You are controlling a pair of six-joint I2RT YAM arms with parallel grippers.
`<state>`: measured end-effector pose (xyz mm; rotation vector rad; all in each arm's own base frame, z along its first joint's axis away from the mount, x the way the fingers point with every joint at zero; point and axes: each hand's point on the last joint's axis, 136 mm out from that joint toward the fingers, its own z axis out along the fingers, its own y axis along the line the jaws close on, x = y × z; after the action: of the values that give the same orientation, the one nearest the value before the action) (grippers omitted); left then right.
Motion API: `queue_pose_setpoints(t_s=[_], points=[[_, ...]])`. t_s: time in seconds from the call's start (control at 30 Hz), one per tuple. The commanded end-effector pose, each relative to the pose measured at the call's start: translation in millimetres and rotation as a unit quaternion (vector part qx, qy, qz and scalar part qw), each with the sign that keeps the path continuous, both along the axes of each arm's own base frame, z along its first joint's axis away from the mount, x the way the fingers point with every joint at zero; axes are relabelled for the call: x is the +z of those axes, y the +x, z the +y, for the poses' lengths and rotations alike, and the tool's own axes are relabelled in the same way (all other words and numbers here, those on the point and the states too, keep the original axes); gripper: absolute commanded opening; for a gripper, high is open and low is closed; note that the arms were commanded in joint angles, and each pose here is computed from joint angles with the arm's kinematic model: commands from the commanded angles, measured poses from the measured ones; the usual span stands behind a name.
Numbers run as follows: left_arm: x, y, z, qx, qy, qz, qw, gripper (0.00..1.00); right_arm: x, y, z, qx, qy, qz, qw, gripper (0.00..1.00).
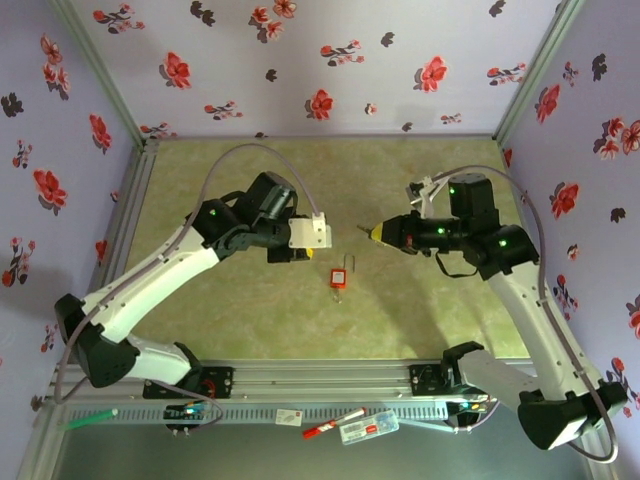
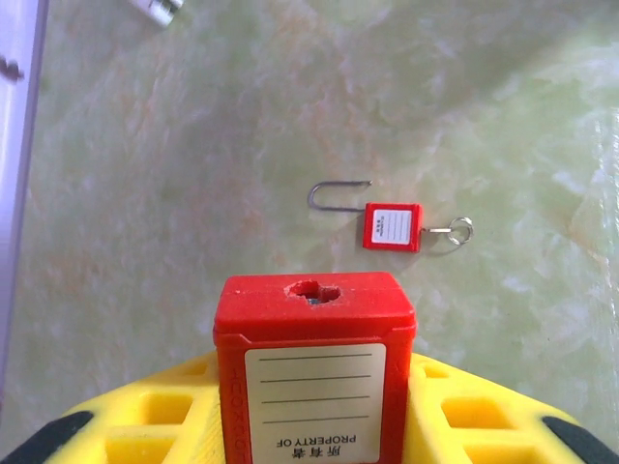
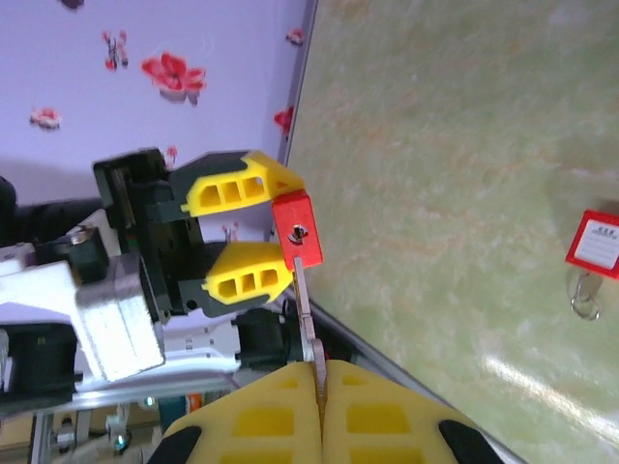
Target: Unlock with the key
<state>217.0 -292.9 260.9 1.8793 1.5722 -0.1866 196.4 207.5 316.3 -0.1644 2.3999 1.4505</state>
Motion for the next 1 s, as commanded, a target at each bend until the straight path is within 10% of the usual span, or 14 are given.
queue_pose_setpoints(t_s=[0.0,0.97], points=[[17.3,-22.9,3.9,-0.072,0.012,-0.031,0.997,0.04,4.9,-27.7,9.2,0.071,-0.003,-0.002,0.997,0.0],[34.3,-45.8,-23.3,-0.101,-0.032,0.023,0.994,0.0,-2.8,-47.2,47.9,0.145,0.025,0.014,0.989,0.0]])
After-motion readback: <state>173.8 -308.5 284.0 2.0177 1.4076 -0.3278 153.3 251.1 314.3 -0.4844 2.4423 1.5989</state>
